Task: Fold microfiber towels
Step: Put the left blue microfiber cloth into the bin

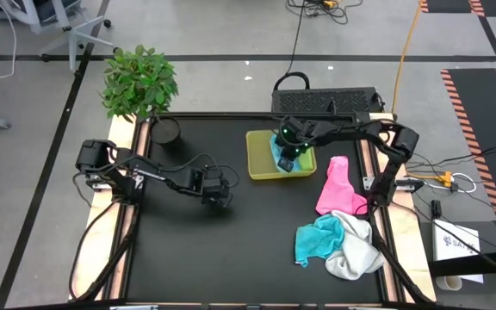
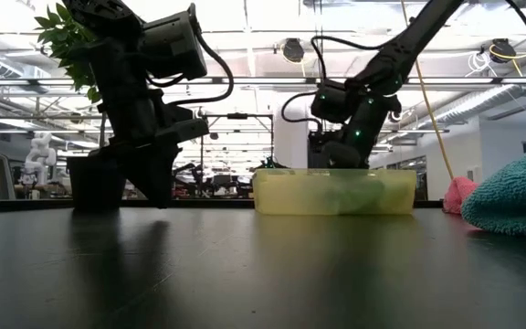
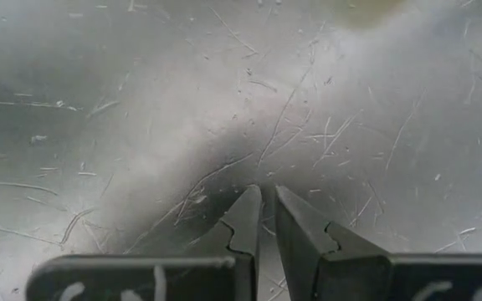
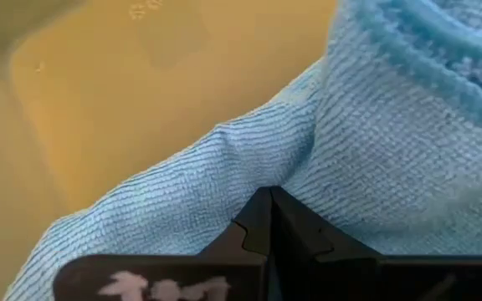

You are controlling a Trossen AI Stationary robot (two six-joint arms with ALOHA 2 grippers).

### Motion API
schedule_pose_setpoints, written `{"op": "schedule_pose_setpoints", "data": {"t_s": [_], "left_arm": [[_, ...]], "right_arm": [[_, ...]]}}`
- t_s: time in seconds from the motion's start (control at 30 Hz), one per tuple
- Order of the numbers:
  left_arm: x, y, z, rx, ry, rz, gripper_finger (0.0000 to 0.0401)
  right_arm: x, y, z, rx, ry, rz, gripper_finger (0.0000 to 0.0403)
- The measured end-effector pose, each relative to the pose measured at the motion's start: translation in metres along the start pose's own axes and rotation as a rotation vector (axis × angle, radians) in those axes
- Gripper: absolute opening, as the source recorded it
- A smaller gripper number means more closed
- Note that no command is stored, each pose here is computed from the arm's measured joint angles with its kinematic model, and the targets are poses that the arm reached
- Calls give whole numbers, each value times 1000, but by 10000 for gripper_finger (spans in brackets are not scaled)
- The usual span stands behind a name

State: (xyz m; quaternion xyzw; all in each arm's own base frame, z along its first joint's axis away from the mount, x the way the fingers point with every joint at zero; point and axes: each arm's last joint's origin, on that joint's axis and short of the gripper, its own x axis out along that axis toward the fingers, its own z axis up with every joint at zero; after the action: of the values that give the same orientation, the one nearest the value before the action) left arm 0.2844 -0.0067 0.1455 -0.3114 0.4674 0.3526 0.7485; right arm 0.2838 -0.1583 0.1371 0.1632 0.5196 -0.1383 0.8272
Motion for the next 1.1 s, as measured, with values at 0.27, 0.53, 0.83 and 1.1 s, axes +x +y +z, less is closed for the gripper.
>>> {"op": "schedule_pose_setpoints", "data": {"t_s": [0.27, 0.53, 0.83, 1.1], "left_arm": [[0, 0, 0, 0, 0, 0, 35], [0, 0, 0, -1, 0, 0, 35], [0, 0, 0, -1, -8, 4, 35], [0, 0, 0, -10, -8, 3, 35]], "right_arm": [[-10, 7, 26, -67, -81, -1, 0], [-24, 7, 47, -144, -148, -75, 0], [-19, -4, 48, -191, -134, -230, 0], [1, -21, 42, -148, -78, -236, 0]]}}
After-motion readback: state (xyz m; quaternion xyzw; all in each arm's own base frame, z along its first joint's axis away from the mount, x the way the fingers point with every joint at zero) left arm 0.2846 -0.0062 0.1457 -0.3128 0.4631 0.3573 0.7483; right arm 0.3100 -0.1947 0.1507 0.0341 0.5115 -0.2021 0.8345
